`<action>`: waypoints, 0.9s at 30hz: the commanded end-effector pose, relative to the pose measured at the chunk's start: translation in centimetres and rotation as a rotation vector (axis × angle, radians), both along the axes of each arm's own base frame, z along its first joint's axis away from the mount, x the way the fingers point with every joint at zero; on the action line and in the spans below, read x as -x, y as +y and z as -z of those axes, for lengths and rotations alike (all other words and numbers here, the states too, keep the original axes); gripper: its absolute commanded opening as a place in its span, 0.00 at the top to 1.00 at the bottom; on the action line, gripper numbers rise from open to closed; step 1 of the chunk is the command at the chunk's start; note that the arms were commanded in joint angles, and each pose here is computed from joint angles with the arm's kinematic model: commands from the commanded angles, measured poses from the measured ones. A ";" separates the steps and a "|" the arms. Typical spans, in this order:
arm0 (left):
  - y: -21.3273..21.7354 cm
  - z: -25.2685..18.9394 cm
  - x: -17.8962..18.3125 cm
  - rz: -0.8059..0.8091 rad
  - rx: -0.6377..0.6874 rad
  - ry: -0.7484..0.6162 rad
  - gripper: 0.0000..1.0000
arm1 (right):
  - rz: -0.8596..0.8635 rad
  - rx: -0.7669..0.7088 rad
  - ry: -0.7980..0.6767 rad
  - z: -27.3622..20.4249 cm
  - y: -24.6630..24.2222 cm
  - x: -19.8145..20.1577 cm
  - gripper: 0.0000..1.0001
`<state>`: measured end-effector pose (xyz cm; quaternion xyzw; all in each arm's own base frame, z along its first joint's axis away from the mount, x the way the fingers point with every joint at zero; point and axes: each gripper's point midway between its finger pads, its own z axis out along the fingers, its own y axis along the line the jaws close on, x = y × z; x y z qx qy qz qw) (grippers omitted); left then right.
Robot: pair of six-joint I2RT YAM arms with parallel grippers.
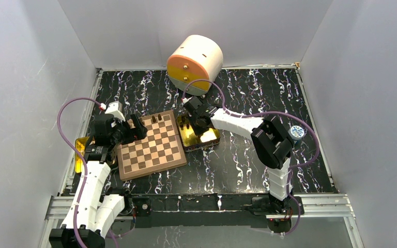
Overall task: Set up the chess pieces on the board
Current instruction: Place the chess piece in the storage box.
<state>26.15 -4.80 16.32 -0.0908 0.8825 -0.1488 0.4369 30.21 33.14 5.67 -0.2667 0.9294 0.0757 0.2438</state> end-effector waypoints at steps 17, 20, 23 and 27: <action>-0.4 -0.3 0.4 0.019 0.001 -0.021 0.08 | 0.005 -0.094 -0.055 -1.9 2.9 -1.3 0.57; -0.2 -0.3 0.4 0.004 -0.004 -0.023 0.08 | 0.007 -0.091 -0.064 -3.0 2.6 -1.3 0.55; -0.3 -0.3 0.5 0.005 -0.005 -0.025 0.08 | 0.007 -0.123 -0.066 -3.5 2.7 -0.9 0.52; -0.3 -0.3 0.5 0.007 -0.003 -0.024 0.08 | 0.005 -0.123 -0.059 -3.4 2.7 -0.8 0.51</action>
